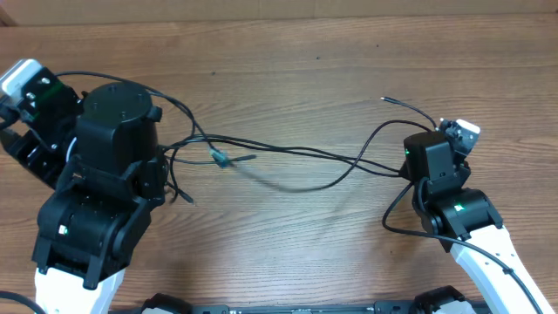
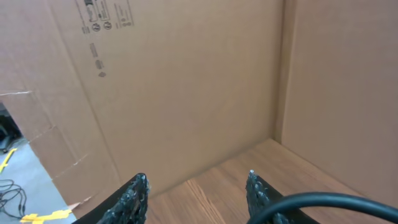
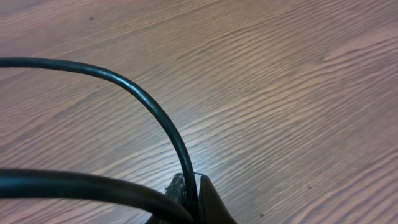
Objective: Untangle cables
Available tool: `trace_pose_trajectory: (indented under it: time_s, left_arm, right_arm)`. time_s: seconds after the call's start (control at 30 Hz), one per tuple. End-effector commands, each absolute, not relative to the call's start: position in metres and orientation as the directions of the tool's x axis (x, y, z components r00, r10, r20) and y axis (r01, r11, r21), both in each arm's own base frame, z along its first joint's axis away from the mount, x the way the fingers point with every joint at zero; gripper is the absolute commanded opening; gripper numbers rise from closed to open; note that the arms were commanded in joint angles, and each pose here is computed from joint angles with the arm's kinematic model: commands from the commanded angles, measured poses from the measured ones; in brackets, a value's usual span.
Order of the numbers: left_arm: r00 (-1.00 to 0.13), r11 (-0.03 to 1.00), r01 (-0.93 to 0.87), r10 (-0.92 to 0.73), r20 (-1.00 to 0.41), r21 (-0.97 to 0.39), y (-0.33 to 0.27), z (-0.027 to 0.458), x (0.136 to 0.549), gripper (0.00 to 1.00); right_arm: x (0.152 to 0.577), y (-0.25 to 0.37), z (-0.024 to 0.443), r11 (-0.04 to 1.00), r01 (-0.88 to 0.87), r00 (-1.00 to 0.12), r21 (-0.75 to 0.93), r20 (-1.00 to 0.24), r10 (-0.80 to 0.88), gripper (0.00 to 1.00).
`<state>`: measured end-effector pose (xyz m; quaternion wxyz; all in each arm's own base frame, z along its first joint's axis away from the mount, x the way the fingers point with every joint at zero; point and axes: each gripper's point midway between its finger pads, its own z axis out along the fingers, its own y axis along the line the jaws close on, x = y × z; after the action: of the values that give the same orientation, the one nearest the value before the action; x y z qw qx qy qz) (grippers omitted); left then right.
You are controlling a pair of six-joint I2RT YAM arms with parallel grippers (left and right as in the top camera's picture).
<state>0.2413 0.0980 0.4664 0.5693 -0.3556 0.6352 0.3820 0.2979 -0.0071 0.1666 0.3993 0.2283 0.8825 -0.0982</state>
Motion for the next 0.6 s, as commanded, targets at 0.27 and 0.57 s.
trace_pose_trajectory:
  time_s: [0.27, 0.57]
  left_arm:
    - [-0.082, 0.664, -0.748, -0.116, -0.990, -0.016, 0.078, 0.465, 0.266, 0.50]
    - [-0.176, 0.893, -0.429, -0.232, -0.957, -0.137, 0.017, 0.445, 0.308, 0.29]
  right_arm:
    - [0.317, 0.032, 0.177, 0.915, 0.348, -0.583, 0.203, -0.718, 0.381, 1.00]
    - [0.317, 0.082, 0.177, 0.959, 0.054, -0.691, 0.278, -0.683, 0.237, 1.00]
